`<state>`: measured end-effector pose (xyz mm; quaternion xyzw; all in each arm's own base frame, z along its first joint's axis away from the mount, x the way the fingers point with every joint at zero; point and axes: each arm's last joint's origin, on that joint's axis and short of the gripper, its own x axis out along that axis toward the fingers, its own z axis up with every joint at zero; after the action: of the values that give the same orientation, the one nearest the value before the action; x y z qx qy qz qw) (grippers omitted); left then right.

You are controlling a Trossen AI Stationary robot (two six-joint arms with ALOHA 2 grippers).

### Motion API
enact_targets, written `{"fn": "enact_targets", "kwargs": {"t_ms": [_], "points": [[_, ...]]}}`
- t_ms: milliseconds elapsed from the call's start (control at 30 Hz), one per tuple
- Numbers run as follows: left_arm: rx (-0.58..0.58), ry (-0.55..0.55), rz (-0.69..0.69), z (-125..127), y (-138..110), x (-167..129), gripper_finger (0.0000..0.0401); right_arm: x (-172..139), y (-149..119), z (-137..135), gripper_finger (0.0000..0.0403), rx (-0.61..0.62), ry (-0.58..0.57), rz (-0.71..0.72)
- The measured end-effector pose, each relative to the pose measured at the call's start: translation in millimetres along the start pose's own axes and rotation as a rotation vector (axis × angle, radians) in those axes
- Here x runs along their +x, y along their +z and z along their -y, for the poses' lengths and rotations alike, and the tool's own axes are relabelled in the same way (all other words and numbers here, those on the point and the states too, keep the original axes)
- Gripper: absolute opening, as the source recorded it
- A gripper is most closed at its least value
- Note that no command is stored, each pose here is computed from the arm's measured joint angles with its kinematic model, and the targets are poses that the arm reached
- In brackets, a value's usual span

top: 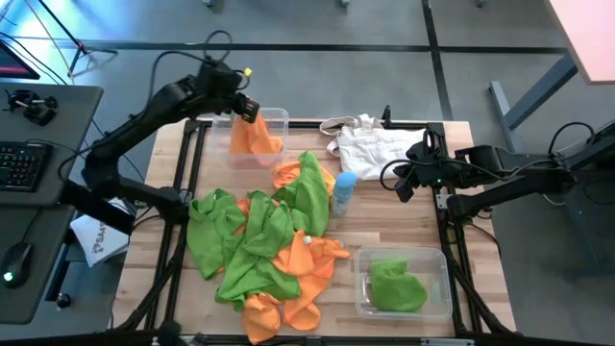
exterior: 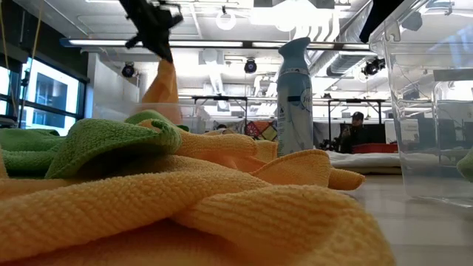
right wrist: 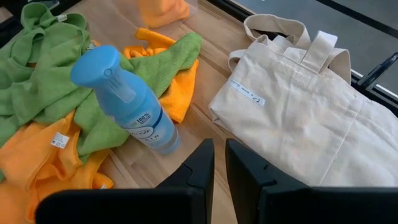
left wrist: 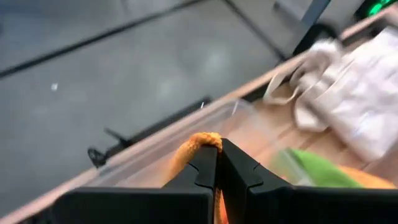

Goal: Sort microfiber towel by color & place in baskets
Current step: Put the yellow microfiber towel into the top transparent bin, then put the green microfiber towel into the bottom transparent bin

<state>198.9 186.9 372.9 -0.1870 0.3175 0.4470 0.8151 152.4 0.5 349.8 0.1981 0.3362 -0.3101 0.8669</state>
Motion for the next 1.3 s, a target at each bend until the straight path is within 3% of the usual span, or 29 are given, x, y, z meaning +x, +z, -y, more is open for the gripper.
{"fn": "enact_targets", "kwargs": {"t_ms": [167,400,667,933,1300], "points": [[-0.004,0.033,-0.174,1,-9,38,0.0,0,0,0,0.0034,0.0,0.0,0.0],[0.001,-0.019,-0.351,7,-21,74,0.0002,0,0,0,0.0034,0.0,0.0,0.0],[-0.002,-0.029,-0.41,10,-26,91,0.0064,0,0,0,0.0034,-0.001,0.0,0.0],[-0.04,-0.039,-0.386,7,-23,81,0.0134,0,0,0,0.0034,-0.009,0.0,0.0],[-0.067,-0.072,-0.269,-2,-16,20,0.0142,0,0,0,0.0034,-0.02,0.0,-0.001]]}}
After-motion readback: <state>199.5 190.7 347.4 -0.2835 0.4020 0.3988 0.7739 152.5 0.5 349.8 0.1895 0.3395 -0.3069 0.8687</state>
